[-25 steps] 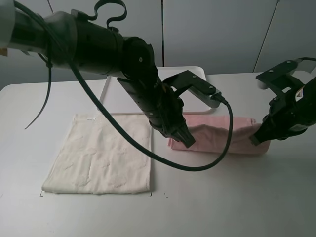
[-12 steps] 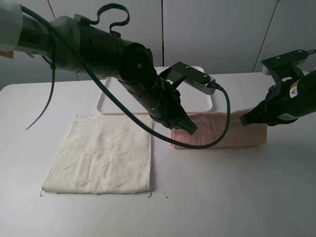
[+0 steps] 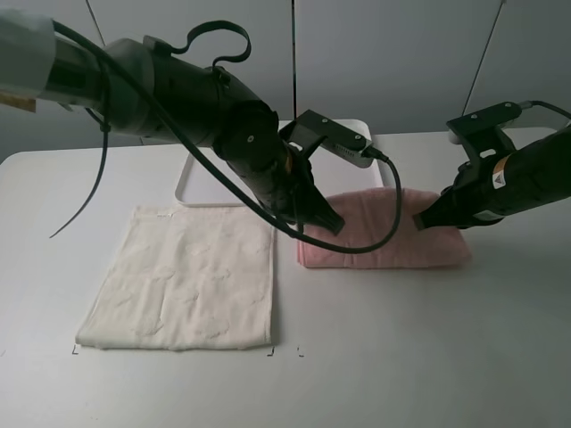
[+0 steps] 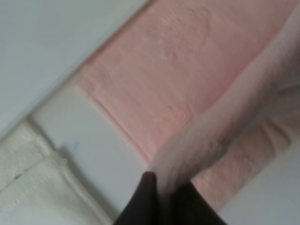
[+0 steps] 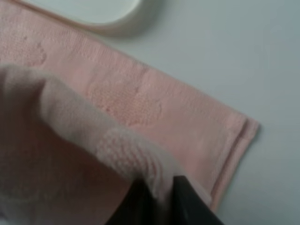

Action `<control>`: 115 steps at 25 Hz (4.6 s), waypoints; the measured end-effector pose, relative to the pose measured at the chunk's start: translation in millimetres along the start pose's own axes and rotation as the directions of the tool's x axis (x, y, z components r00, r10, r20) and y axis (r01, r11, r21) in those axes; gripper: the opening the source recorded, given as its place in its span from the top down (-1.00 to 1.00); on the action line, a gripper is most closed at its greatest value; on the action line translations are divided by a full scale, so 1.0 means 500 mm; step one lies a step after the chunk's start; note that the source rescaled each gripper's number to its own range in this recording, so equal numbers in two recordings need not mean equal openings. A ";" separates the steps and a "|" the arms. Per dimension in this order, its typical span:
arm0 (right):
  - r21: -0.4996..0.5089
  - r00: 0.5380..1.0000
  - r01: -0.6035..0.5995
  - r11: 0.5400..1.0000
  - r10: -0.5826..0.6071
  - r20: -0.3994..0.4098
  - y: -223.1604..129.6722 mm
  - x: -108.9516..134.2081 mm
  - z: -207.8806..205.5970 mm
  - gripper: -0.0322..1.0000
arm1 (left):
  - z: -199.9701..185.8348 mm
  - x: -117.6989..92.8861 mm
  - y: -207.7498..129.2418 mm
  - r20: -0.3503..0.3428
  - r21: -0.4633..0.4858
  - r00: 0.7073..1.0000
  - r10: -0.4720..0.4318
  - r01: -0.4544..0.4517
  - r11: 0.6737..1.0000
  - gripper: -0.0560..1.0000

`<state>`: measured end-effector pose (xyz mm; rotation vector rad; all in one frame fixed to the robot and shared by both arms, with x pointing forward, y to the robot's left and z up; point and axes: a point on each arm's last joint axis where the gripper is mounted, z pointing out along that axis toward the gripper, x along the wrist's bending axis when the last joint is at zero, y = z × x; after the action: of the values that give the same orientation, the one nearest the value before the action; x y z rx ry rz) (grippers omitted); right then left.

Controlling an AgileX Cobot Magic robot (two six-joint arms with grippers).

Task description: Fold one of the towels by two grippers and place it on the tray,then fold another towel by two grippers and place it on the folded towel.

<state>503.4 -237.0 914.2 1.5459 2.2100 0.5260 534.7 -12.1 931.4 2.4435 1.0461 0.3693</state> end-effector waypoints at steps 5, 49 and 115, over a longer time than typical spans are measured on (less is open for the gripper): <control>-0.038 0.998 -0.060 0.997 0.061 0.030 0.010 -0.044 0.008 0.35 | 0.000 0.005 0.010 -0.027 -0.054 1.000 -0.007 0.005 0.999 0.04; 0.475 0.909 -0.353 0.806 0.415 -0.030 0.079 -0.127 0.040 -1.00 | 0.118 0.085 0.064 -0.116 0.390 0.924 -0.365 0.380 0.839 -0.97; 0.547 0.910 -0.334 0.767 0.414 -0.024 0.048 -0.083 0.157 0.56 | 0.157 0.081 0.049 -0.130 0.436 0.923 -0.363 0.382 0.815 -0.97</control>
<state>576.3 -262.2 863.7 2.3424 2.2768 0.1196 609.3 -20.7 878.6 2.5326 1.7618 0.0396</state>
